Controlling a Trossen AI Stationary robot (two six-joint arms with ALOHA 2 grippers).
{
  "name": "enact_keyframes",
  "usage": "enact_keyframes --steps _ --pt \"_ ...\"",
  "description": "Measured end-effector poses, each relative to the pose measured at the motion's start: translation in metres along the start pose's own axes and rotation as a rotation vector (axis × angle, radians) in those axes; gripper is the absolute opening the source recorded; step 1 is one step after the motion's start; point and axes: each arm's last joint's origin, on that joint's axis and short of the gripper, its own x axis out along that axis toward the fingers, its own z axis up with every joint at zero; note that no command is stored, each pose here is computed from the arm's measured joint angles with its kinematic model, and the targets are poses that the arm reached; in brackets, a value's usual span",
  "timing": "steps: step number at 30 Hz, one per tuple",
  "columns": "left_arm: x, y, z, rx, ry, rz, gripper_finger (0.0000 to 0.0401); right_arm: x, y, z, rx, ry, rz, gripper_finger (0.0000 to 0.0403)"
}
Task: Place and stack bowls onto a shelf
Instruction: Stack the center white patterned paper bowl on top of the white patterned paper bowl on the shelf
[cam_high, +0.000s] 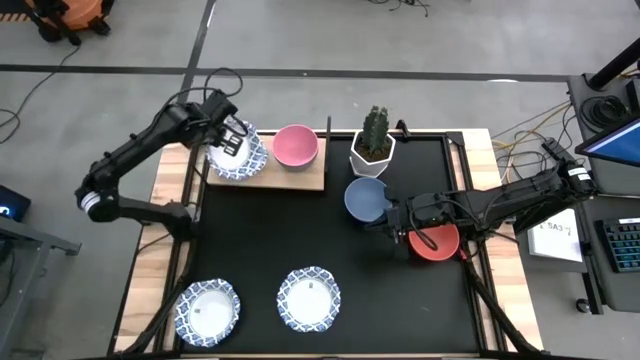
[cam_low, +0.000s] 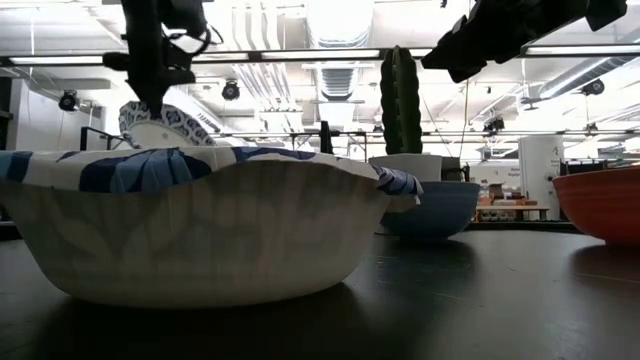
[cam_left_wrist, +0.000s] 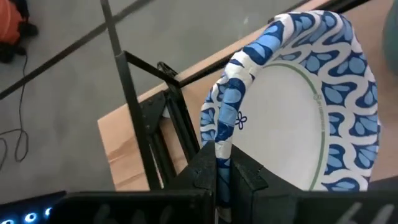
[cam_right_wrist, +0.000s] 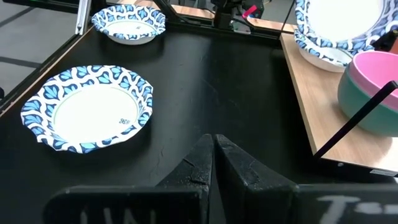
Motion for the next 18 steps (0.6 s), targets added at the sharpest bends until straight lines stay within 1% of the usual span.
enact_keyframes --steps 5,8,12,18 --pt "0.009 -0.006 0.009 0.015 0.007 0.002 0.0001 0.000 0.000 0.000 -0.010 0.000 0.000 0.0009" --pt "0.015 -0.009 0.012 0.023 0.017 0.005 0.0013 0.000 0.000 0.000 -0.010 0.000 0.000 0.0009" --pt "0.021 -0.014 0.014 0.036 0.038 0.009 0.0040 0.000 0.000 0.000 -0.011 0.000 0.000 0.0009" --pt "0.026 -0.016 0.017 0.064 0.041 0.015 0.0095 0.000 0.000 0.000 -0.009 0.000 0.000 0.0009"
